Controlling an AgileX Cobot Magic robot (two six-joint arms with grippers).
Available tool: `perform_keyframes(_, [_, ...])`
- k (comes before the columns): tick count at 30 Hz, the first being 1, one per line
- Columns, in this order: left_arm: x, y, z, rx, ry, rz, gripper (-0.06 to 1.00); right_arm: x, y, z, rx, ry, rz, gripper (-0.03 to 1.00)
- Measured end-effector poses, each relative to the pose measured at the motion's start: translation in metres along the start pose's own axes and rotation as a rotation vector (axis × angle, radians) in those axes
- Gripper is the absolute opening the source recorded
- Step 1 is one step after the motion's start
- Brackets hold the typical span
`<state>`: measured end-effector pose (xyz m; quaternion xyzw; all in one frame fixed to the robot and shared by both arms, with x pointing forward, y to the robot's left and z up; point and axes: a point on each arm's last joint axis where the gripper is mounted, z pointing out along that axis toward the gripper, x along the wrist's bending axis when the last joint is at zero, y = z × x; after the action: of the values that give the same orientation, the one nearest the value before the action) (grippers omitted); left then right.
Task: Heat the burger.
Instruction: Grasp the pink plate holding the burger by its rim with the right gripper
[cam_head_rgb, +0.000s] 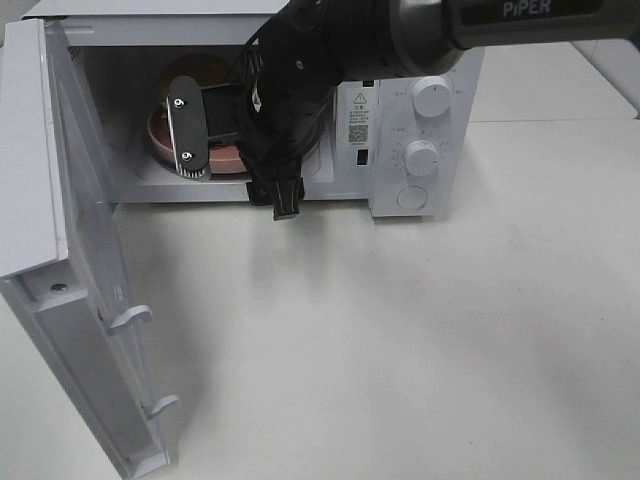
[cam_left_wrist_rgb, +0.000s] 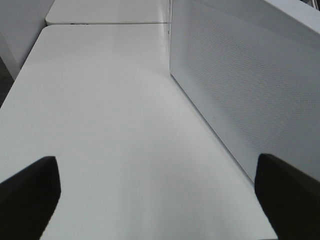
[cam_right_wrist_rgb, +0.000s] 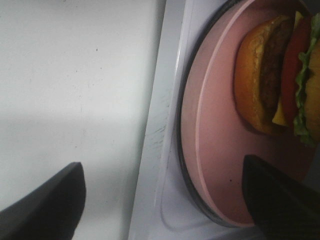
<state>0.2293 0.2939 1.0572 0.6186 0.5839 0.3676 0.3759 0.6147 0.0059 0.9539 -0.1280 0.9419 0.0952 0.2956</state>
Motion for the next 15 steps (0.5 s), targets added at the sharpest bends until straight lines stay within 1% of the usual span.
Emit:
perform_keyframes(7, [0.0, 0.0, 0.0, 0.0, 0.0, 0.0, 0.98, -0.008, 0.005, 0.019, -0.002, -0.013, 0.007, 0.81])
perform_keyframes(15, [0.0, 0.0, 0.0, 0.0, 0.0, 0.0, 0.98, -0.013, 0.007, 0.04, 0.015, -0.001, 0.017, 0.8])
